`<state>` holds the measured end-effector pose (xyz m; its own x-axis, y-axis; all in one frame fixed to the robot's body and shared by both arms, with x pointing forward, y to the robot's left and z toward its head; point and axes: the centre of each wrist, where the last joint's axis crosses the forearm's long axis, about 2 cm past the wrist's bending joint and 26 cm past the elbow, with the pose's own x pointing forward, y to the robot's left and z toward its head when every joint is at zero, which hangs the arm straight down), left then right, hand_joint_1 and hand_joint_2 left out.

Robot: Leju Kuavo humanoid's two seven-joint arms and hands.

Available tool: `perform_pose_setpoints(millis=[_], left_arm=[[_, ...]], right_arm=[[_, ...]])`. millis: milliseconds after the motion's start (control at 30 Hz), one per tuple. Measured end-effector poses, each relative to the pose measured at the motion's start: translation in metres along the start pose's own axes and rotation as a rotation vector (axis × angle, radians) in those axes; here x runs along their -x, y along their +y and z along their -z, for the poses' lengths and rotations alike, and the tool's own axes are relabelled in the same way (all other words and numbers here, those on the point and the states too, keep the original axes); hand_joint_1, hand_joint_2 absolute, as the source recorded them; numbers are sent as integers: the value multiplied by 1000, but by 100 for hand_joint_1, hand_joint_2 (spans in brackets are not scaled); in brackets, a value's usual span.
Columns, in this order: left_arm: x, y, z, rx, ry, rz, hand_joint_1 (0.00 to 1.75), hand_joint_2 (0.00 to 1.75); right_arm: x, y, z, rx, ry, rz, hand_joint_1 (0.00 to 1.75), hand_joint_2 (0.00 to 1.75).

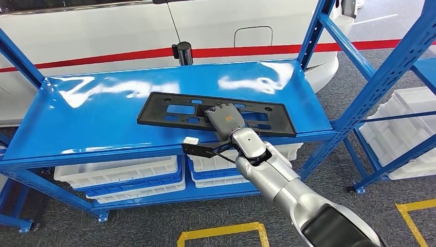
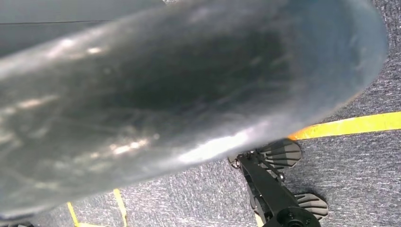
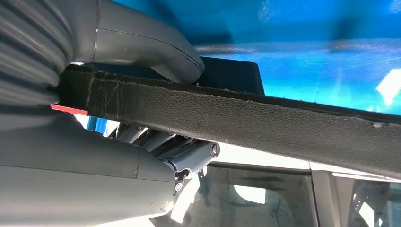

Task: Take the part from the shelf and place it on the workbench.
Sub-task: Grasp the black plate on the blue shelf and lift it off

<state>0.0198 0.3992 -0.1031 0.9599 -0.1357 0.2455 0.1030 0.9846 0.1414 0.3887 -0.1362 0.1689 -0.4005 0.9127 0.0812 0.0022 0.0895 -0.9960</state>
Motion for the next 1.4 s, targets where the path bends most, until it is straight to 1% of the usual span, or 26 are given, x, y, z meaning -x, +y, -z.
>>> perform_pose_setpoints(millis=[67, 167, 333, 400, 533, 667, 833, 933, 1400], left_arm=[[0, 0, 0, 0, 0, -1, 0, 0], [1, 0, 0, 0, 3, -10, 0, 0], [2, -1, 0, -2, 20, -35, 0, 0], [3, -1, 0, -2, 25, -40, 0, 0], [3, -1, -1, -5, 29, -51, 0, 0], [2, -2, 0, -3, 25, -52, 0, 0], [2, -4, 0, -1, 25, -54, 0, 0], [1, -3, 0, -2, 24, -57, 0, 0], [-1, -2, 0, -11, 32, -83, 0, 0]], right_arm=[[0, 0, -1, 13, 0, -3, 175, 175], [-3, -3, -6, 84, -7, 2, 175, 175], [-9, -22, -18, 184, -38, 91, 175, 175], [-10, -30, -23, 219, -58, 102, 175, 175], [-15, -44, -32, 295, -98, 88, 175, 175], [-15, -52, -40, 364, -120, 41, 173, 175], [-13, -46, -50, 369, -125, 17, 175, 175], [-12, -48, -52, 375, -127, 16, 175, 175], [-18, -49, -60, 380, -155, 66, 175, 175]])
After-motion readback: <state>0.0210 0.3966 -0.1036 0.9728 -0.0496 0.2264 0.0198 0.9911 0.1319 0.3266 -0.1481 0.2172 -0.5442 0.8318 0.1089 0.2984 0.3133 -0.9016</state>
